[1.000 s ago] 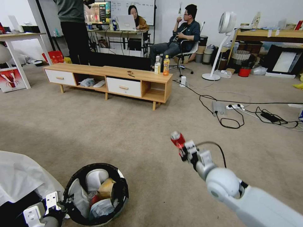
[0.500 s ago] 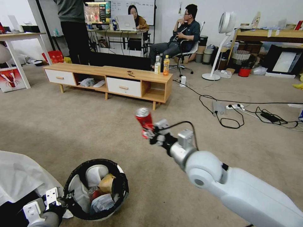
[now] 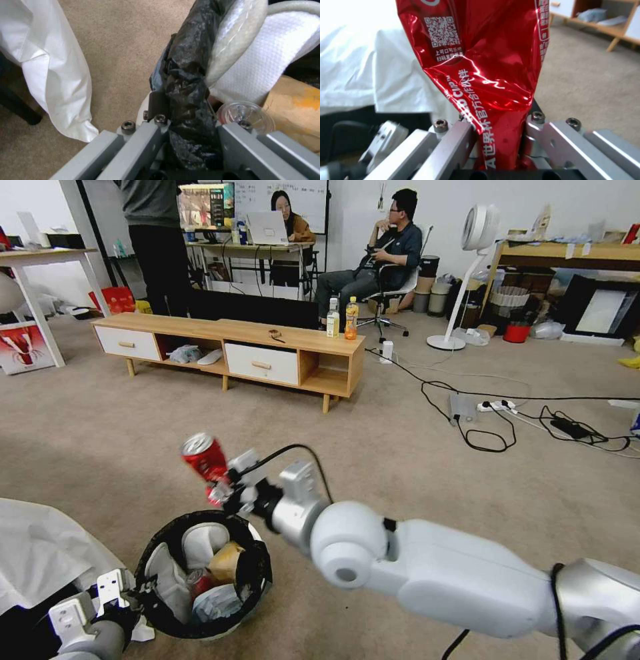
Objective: Pick up the trash bin and place the garbage on the floor into it.
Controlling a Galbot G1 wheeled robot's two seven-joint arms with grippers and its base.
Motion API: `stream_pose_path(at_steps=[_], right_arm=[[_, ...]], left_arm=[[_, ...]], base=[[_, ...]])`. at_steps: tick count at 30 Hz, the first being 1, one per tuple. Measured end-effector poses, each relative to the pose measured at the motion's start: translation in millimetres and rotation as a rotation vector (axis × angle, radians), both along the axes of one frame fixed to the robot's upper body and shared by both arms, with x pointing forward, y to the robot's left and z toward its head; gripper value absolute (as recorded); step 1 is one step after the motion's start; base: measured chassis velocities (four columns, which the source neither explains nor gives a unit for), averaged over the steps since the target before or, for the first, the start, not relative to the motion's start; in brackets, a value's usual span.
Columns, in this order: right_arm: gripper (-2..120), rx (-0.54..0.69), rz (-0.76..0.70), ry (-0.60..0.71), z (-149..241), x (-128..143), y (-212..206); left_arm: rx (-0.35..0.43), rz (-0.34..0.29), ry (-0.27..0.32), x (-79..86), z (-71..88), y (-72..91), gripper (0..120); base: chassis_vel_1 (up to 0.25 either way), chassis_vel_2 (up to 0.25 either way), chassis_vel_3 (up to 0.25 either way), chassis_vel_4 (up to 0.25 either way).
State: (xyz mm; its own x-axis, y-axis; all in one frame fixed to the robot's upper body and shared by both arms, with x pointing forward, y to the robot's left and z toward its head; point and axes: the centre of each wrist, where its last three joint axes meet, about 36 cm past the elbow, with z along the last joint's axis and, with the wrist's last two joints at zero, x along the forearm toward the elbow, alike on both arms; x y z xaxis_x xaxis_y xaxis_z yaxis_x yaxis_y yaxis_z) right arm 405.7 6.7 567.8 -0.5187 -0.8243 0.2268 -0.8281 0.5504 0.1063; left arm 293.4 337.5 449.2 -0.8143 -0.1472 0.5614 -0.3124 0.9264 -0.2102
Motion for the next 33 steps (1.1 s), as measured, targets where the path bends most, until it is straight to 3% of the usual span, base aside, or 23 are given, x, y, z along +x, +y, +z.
stream_pose_path(at_steps=[14,33], right_arm=[[10,-0.088,0.022,0.059,-36.4,-15.6,17.0],[10,-0.155,-0.02,0.092,-89.2,-14.6,27.7]], left_arm=[[-0.004,0.004,-0.014,0.6,4.6,1.2,3],[-0.01,-0.002,-0.009,-1.0,2.7,-2.5,3]], base=[[0.0,0.0,0.0,0.0],[0.0,0.0,0.0,0.0]])
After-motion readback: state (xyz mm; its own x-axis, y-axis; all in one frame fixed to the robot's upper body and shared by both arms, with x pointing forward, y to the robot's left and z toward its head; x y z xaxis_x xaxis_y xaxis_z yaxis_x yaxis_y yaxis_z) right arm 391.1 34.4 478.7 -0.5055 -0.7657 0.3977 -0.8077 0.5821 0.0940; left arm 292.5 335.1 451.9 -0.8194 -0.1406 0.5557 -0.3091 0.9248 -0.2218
